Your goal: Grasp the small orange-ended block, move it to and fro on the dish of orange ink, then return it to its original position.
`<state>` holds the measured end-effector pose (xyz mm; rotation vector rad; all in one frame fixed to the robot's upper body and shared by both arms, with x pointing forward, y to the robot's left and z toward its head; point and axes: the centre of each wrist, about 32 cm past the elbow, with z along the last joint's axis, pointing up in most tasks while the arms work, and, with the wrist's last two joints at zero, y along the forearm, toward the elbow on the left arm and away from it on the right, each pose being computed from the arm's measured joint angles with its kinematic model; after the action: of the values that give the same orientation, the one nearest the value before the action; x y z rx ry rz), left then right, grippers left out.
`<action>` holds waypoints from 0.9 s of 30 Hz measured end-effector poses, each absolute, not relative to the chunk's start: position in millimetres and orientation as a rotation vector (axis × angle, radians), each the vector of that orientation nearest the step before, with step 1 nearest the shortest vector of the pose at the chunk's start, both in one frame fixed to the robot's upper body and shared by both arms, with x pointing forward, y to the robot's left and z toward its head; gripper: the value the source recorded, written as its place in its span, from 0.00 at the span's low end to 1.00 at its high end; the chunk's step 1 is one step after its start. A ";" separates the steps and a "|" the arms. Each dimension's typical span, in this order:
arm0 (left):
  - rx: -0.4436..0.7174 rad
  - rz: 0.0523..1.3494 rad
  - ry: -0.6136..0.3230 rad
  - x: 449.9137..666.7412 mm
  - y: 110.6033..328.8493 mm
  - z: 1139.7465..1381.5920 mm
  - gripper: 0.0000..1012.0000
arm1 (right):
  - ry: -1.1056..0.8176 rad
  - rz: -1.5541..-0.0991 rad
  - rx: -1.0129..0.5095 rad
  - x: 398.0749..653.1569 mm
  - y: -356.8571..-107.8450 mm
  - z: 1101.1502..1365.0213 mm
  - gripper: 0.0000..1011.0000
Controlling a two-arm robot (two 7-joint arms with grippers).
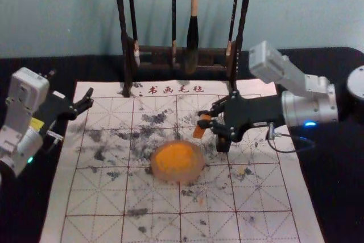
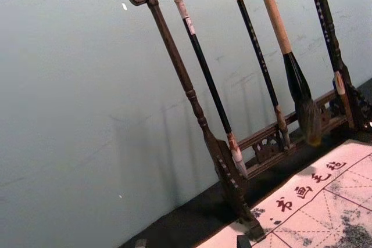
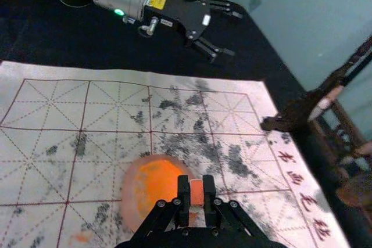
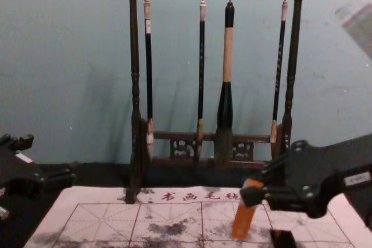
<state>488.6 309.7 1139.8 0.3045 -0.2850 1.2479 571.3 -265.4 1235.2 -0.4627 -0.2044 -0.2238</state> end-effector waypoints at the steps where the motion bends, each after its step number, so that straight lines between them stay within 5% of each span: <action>1: 0.305 1.248 -0.285 488.6 309.7 1139.7 0.99 | -0.194 -0.213 -0.467 573.6 -260.6 1234.6 0.13; 27: 0.305 1.248 -0.285 488.6 309.7 1139.8 0.99 | -0.141 -0.114 -0.534 599.0 -220.2 1223.7 0.13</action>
<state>488.6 309.7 1139.8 0.3046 -0.2850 1.2479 599.0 -220.2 1223.7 -0.5337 -0.1407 -0.1144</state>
